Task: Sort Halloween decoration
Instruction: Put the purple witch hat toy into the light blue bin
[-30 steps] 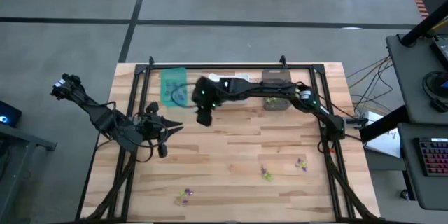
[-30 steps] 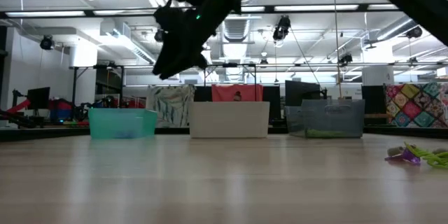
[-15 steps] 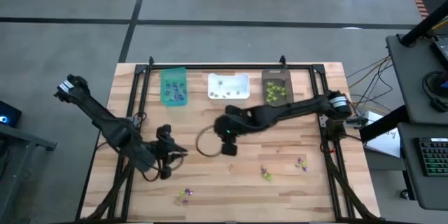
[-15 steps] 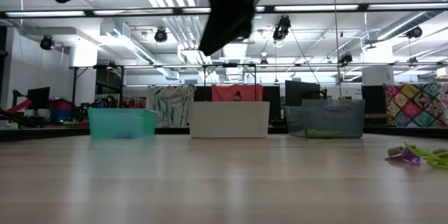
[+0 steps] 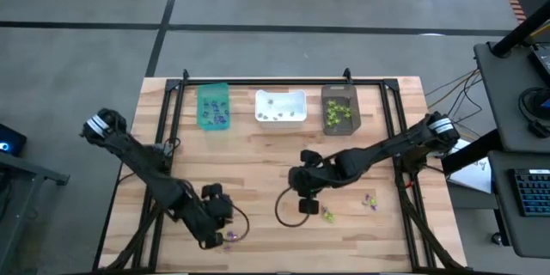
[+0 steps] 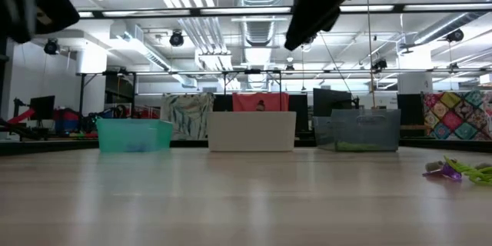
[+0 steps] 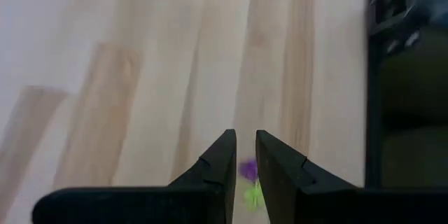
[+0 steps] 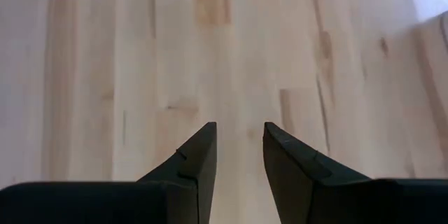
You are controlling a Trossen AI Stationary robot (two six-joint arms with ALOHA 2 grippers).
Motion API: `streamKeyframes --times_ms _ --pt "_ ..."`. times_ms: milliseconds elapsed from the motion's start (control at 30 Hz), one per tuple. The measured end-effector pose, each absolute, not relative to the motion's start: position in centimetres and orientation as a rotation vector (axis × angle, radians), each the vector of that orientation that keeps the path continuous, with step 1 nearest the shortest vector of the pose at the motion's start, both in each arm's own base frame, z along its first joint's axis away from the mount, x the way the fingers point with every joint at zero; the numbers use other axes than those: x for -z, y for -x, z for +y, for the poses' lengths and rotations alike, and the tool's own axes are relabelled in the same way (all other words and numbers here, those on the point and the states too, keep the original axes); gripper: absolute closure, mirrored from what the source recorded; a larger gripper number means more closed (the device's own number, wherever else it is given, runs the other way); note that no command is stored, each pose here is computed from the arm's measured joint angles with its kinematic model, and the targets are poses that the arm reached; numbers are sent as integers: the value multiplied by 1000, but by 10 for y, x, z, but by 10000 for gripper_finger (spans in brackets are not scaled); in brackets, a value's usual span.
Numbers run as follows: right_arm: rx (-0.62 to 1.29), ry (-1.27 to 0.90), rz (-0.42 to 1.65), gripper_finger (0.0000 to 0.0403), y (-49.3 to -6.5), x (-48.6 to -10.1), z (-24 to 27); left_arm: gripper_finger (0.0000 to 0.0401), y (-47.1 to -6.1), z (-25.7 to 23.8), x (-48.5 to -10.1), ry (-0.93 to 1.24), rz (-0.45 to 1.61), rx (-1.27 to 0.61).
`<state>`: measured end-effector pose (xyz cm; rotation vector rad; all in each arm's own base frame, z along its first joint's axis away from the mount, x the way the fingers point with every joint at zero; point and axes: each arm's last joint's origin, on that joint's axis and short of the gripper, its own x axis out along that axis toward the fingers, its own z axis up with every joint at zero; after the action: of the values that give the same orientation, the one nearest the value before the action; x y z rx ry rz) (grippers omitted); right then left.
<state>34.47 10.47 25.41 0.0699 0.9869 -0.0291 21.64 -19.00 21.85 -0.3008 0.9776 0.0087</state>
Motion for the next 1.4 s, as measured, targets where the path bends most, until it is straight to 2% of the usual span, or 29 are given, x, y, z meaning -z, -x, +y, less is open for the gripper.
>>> streamKeyframes --times_ms 233,367,833,933,1233,1400 --pt "18 -51 1071 300 -329 -244 118 362 -224 -228 -214 141 1245 -90" --pt "33 -51 1127 305 -322 -241 122 362 -225 -248 -211 33 1330 -155" --pt "26 -55 1128 305 -318 -241 129 360 -238 -265 -199 23 1281 -199" --pt "21 -53 1129 307 -318 -241 131 343 -240 -267 -196 64 1261 -196" --pt "26 -63 1125 308 -317 -241 132 261 -238 -265 -176 98 1236 -188" --pt "32 -63 1123 308 -317 -241 132 242 -237 -263 -168 108 1227 -183"
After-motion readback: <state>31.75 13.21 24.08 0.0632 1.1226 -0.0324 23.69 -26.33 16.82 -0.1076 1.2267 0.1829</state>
